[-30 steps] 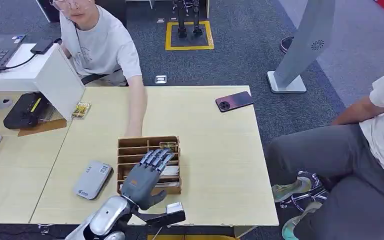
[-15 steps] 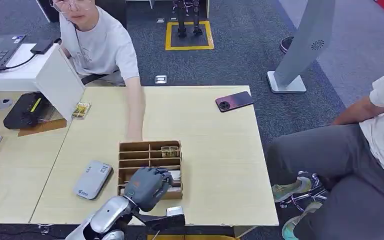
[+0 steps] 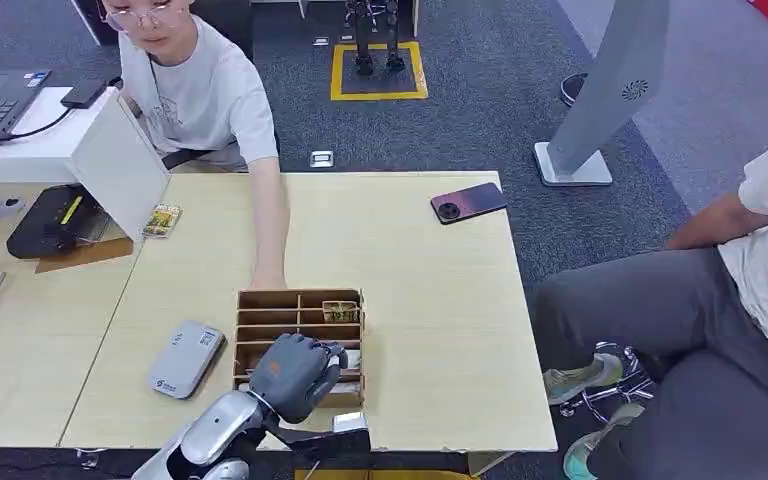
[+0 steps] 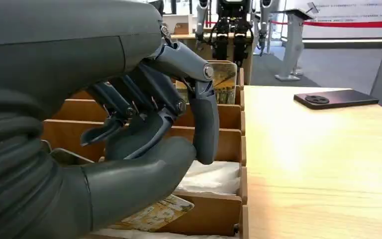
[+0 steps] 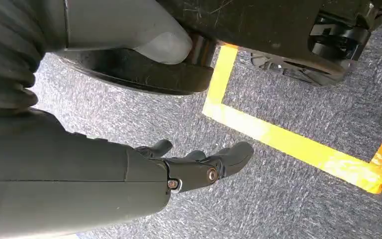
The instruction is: Pass the card to the sensor for recognition and then transmit it.
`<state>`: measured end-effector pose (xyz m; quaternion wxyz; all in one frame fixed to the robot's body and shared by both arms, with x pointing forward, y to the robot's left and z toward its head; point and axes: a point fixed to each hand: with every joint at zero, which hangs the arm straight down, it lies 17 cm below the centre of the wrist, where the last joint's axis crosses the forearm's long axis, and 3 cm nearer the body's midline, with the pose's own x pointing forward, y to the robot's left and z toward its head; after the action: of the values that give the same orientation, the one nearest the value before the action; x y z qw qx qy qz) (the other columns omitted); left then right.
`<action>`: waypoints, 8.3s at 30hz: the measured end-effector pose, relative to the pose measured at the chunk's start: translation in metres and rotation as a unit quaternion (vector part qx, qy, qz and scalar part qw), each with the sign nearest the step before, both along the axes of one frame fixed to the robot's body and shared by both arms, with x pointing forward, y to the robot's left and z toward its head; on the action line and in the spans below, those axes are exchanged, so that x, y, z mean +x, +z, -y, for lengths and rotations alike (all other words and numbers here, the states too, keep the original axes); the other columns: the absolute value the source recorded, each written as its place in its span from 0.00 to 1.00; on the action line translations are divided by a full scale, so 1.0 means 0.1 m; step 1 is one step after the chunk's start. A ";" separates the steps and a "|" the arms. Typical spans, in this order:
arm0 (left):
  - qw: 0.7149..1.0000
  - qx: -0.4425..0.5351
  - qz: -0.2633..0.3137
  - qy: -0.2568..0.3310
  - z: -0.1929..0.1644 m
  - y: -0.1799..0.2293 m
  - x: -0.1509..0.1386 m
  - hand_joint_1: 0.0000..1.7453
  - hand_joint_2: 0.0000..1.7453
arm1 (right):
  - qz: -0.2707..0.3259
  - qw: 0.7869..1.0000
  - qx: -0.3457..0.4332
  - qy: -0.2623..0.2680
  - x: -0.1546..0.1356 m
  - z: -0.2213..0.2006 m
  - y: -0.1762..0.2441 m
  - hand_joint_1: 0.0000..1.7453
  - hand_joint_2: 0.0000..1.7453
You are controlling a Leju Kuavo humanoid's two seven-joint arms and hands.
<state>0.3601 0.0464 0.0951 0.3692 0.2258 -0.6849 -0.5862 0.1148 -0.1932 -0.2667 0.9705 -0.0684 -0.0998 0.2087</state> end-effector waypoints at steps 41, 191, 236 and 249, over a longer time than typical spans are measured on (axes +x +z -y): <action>0.985 -0.119 -0.090 -0.087 0.23 0.24 -0.28 0.00 1.00 | 0.002 1.000 0.005 -0.014 -0.01 0.00 0.00 0.00 1.00; 0.993 -0.071 0.050 0.080 -0.66 0.10 -0.22 0.00 1.00 | -0.007 0.999 0.009 -0.037 -0.03 -0.02 0.00 0.00 1.00; 0.991 -0.112 0.018 0.075 -0.40 0.04 -0.14 0.00 1.00 | -0.006 0.999 0.007 -0.032 -0.02 -0.02 0.00 0.00 1.00; 0.990 -0.119 0.005 0.078 -0.35 -0.01 -0.13 0.00 1.00 | -0.005 1.000 0.006 -0.028 -0.02 -0.02 0.00 0.00 1.00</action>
<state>0.3474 0.0812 0.0938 0.4345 0.2358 -0.7318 -0.4691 0.1131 -0.1914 -0.2667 0.9769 -0.0639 -0.0939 0.1808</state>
